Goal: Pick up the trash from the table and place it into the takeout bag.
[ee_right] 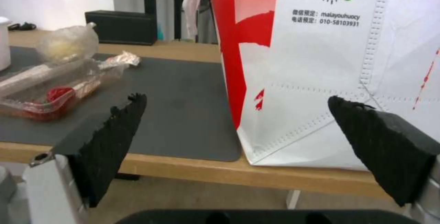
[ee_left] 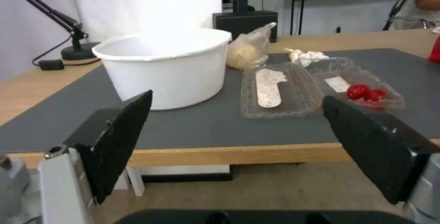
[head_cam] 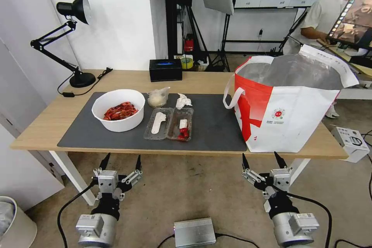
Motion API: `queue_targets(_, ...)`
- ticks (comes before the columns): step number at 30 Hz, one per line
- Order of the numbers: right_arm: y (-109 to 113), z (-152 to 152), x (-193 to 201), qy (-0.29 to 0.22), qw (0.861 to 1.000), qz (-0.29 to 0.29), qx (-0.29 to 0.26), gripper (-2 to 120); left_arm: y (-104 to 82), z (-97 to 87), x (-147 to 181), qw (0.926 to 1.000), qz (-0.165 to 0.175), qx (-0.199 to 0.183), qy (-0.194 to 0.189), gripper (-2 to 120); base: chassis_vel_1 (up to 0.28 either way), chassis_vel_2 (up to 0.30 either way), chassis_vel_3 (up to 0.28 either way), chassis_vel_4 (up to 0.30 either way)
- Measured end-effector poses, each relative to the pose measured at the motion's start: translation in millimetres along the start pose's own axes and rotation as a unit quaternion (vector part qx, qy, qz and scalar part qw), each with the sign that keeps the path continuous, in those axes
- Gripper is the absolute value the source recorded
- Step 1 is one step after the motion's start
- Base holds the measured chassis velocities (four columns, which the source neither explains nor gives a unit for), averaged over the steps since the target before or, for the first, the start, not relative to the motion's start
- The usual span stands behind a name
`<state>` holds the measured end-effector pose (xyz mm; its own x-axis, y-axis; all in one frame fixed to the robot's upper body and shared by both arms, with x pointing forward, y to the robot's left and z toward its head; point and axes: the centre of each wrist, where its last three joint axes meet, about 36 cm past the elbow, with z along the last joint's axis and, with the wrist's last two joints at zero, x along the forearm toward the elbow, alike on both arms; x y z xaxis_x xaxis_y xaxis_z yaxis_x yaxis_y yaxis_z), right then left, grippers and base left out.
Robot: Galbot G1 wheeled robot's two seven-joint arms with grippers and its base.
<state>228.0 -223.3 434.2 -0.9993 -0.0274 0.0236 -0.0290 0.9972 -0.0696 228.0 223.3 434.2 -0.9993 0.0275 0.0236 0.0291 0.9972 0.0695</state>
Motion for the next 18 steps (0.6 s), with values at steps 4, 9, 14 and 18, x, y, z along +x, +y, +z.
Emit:
queue_targets(4, 0.0, 0.0, 0.0, 0.0, 1.0, 0.0, 0.0, 100, 0.0, 0.0, 0.0, 1.0, 0.0, 0.0, 0.0, 100, 0.0, 0.0, 0.0, 0.0)
queue_targets(9, 0.0, 0.0, 0.0, 0.0, 1.0, 0.0, 0.0, 100, 0.0, 0.0, 0.0, 1.0, 0.0, 0.0, 0.0, 100, 0.0, 0.0, 0.0, 0.0)
queue_targets(14, 0.0, 0.0, 0.0, 0.0, 1.0, 0.0, 0.0, 100, 0.0, 0.0, 0.0, 1.0, 0.0, 0.0, 0.0, 100, 0.0, 0.0, 0.0, 0.0)
queue_targets(18, 0.0, 0.0, 0.0, 0.0, 1.0, 0.0, 0.0, 100, 0.0, 0.0, 0.0, 1.0, 0.0, 0.0, 0.0, 100, 0.0, 0.0, 0.0, 0.0)
